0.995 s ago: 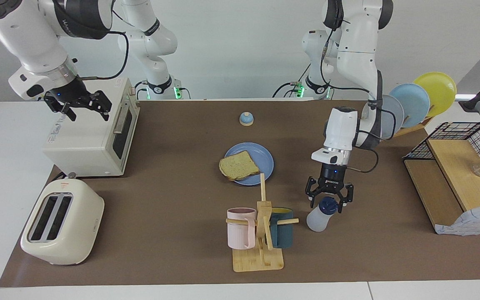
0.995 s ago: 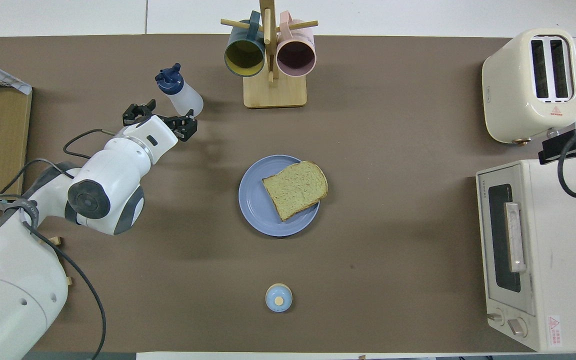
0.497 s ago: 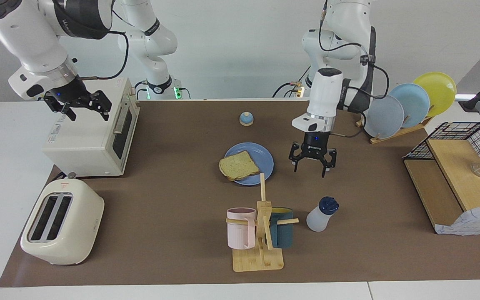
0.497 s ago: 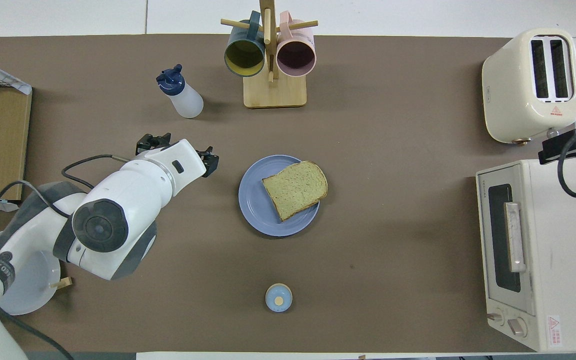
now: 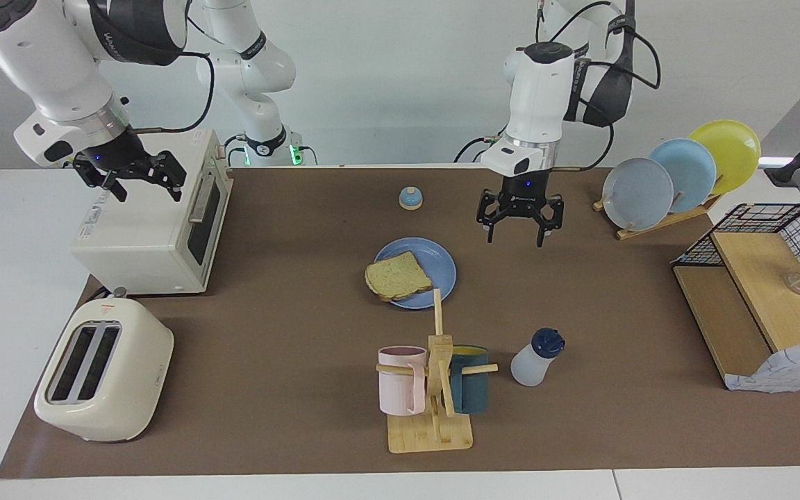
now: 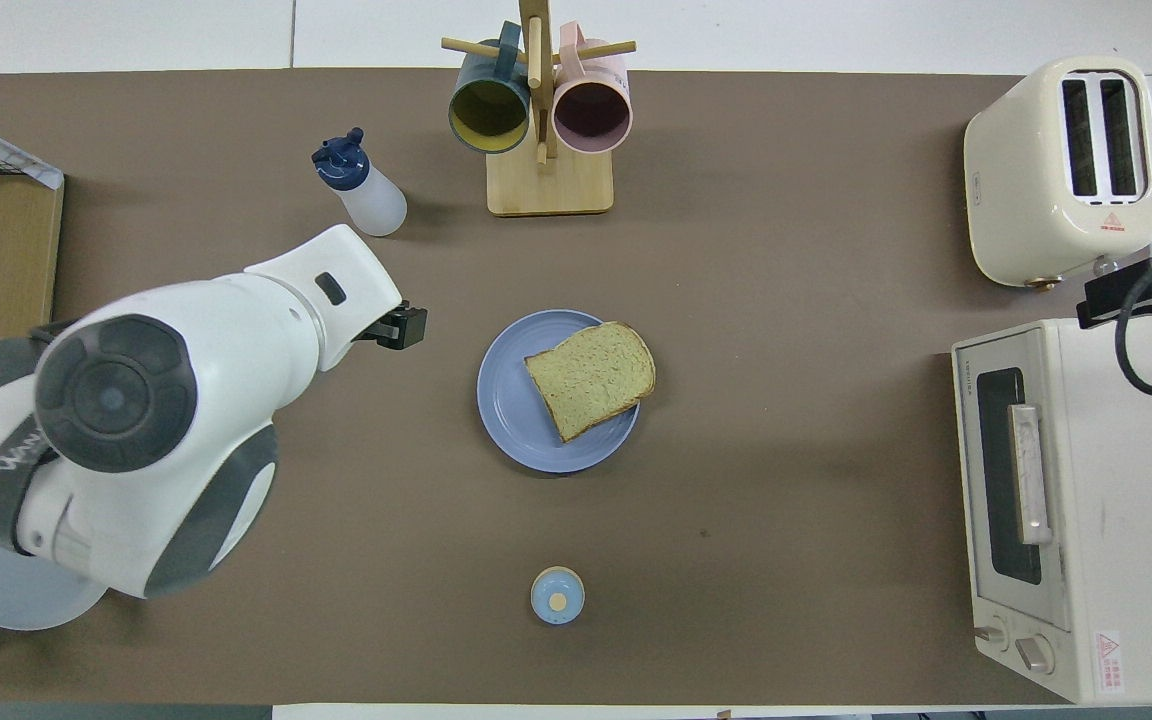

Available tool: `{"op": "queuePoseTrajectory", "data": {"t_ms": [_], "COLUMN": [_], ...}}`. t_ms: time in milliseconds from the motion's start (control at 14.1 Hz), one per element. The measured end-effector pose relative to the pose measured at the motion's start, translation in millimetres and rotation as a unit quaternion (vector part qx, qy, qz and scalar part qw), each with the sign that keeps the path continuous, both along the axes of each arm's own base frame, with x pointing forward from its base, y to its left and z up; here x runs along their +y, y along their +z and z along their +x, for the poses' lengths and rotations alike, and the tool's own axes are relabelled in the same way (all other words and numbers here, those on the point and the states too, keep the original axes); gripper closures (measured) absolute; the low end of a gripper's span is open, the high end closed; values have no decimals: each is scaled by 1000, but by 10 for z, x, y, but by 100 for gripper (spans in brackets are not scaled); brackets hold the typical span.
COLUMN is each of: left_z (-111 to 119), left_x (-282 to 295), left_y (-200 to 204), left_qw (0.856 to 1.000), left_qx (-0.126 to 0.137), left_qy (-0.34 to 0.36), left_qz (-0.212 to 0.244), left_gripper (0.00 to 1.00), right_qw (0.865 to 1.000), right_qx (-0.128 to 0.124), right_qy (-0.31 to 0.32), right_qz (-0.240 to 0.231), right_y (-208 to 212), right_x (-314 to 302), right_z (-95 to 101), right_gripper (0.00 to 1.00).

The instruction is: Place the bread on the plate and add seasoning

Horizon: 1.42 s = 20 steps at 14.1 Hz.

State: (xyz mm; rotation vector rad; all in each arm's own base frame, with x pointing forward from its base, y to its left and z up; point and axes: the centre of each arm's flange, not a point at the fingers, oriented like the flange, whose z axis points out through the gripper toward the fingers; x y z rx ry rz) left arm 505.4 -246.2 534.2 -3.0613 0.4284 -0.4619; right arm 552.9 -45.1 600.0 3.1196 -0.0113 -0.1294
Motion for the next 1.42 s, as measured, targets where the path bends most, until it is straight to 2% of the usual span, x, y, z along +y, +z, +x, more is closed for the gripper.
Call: {"op": "queuePoseTrajectory", "data": {"t_ms": [284,568,711,1137,1279,1421], "left_z": [226,254,229,203,196,146], "left_x": [852,1954,2162,2076,2090,2063], "left_y": [570,705,749,807,849,982], "left_qw": [997,991,991,992,994,992], "left_qx": [65,110,112,106,104,123], "left_qy": [-25,-56,-57,-63,-27,-1], "left_qz": [22,41,41,43,37,37], "left_gripper": [0,0,0,0,0,0], "right_qw": [1000,1000,1000,1000,1000,1000], "right_qx": [0,0,0,0,0,0], "right_qy": [0,0,0,0,0,0], "right_qz": [0,0,0,0,0,0], "right_y": [0,0,0,0,0,0], "right_x": [0,0,0,0,0,0], "right_z": [0,0,0,0,0,0], "right_gripper": [0,0,0,0,0,0]}}
